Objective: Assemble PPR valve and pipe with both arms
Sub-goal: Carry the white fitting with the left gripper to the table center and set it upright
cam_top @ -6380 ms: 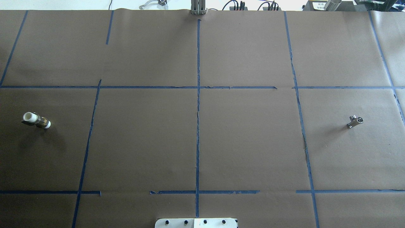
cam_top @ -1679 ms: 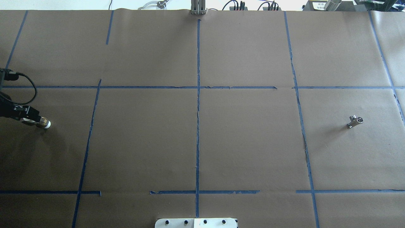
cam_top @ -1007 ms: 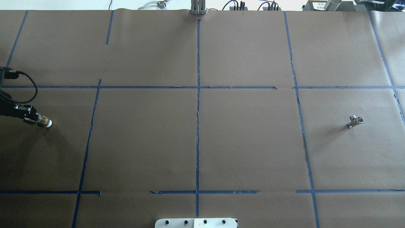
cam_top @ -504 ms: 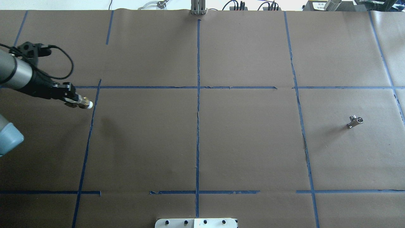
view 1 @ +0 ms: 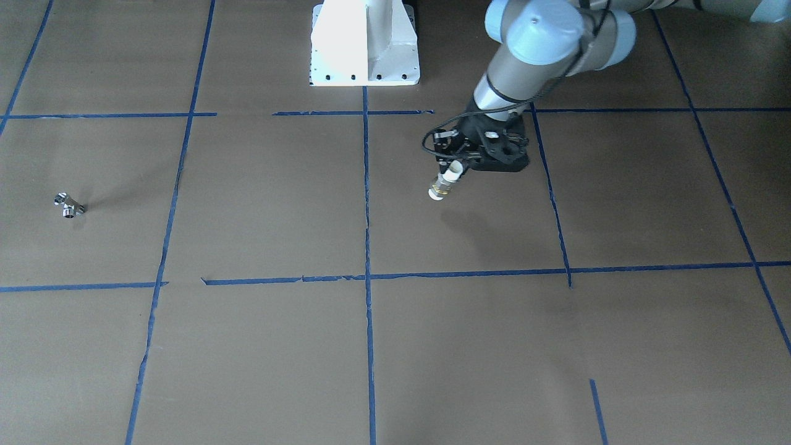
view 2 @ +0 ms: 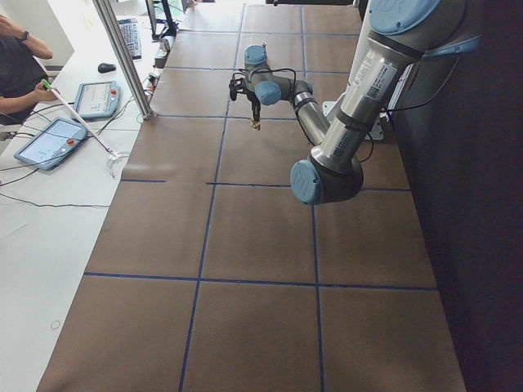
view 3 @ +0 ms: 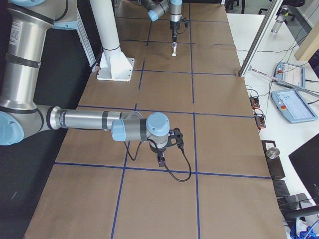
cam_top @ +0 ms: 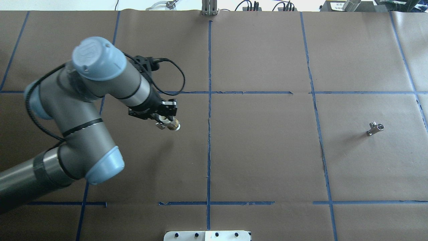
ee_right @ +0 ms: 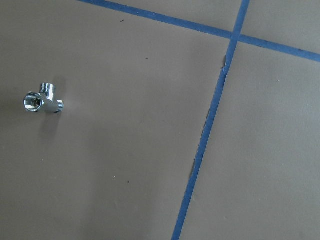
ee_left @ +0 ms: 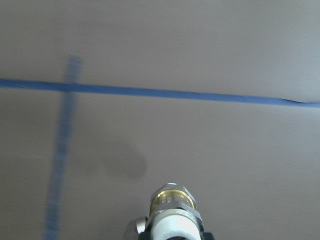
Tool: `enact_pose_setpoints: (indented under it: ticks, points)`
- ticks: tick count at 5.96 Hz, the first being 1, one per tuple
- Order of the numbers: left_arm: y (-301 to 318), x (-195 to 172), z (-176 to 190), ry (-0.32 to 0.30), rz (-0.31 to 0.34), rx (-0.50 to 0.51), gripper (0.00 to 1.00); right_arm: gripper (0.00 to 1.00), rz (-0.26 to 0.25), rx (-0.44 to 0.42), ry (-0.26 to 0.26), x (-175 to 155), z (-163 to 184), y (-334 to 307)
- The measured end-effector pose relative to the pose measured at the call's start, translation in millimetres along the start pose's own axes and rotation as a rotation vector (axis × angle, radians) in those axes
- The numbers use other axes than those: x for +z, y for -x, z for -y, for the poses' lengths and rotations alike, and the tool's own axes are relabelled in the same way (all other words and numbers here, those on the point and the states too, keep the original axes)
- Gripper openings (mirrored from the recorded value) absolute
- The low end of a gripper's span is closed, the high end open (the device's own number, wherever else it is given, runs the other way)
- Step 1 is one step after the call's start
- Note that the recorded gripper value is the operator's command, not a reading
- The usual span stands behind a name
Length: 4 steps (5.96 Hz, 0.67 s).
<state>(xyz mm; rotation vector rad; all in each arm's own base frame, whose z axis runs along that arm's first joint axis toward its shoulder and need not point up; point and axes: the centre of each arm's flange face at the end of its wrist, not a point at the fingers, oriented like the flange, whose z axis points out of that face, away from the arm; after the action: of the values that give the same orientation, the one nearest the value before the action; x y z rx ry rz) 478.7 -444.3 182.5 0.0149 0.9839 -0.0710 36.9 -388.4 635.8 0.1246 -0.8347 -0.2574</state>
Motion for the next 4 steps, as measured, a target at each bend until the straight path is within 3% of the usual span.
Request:
enact_pose_setpoints:
  ticks: [2, 4]
  points:
    - [-88.2, 40.5, -1.8, -0.017, 0.06, 0.004, 0.0, 1.0, 0.016, -0.002, -0.003, -0.2, 1.5, 2.2]
    - [-103.8, 69.5, -17.3, -0.013, 0.1, 0.016, 0.05, 1.0, 0.021, -0.002, -0.005, -0.4, 1.7, 2.6]
